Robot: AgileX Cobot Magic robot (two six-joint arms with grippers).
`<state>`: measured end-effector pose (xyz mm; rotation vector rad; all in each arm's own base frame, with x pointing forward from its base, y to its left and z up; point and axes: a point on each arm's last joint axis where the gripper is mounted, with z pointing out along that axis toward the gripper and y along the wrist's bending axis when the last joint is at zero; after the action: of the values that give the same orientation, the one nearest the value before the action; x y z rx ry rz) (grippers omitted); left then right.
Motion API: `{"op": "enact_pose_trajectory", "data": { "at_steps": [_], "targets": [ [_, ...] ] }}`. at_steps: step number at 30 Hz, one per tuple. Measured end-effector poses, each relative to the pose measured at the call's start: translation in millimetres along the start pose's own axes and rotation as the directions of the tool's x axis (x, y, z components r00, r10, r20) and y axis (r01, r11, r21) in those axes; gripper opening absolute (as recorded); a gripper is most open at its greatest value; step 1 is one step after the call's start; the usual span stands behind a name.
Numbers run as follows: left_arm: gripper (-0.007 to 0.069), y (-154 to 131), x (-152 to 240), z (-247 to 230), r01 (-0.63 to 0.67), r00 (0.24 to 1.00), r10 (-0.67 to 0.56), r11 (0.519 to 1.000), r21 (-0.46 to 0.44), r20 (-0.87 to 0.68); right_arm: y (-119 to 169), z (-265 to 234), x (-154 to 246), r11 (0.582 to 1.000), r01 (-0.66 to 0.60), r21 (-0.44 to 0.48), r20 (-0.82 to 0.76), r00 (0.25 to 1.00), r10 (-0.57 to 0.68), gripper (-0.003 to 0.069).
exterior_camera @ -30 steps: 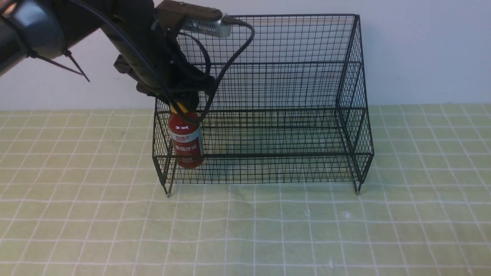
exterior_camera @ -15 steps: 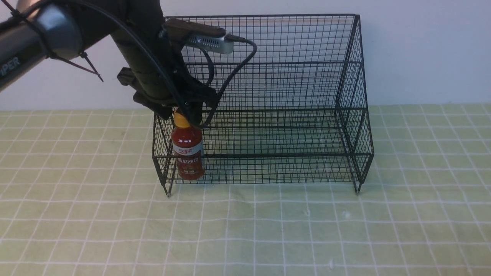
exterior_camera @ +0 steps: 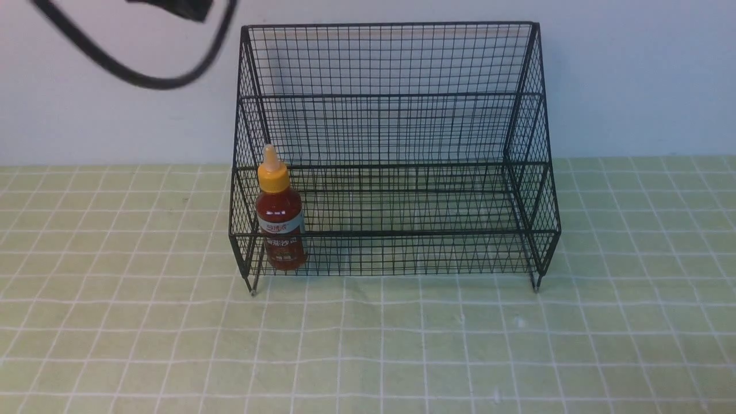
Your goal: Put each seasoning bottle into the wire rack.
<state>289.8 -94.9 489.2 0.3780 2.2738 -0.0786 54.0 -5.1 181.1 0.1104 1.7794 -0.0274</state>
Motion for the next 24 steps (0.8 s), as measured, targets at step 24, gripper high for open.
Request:
{"op": "enact_pose_trajectory", "data": {
  "at_steps": [24],
  "targets": [
    [-0.0006,-3,221,-156,0.036,0.910,-0.080,0.993,0.113,0.408,0,0,0,1.000,0.000,0.000,0.000,1.000,0.000,-0.0015]
  ]
}}
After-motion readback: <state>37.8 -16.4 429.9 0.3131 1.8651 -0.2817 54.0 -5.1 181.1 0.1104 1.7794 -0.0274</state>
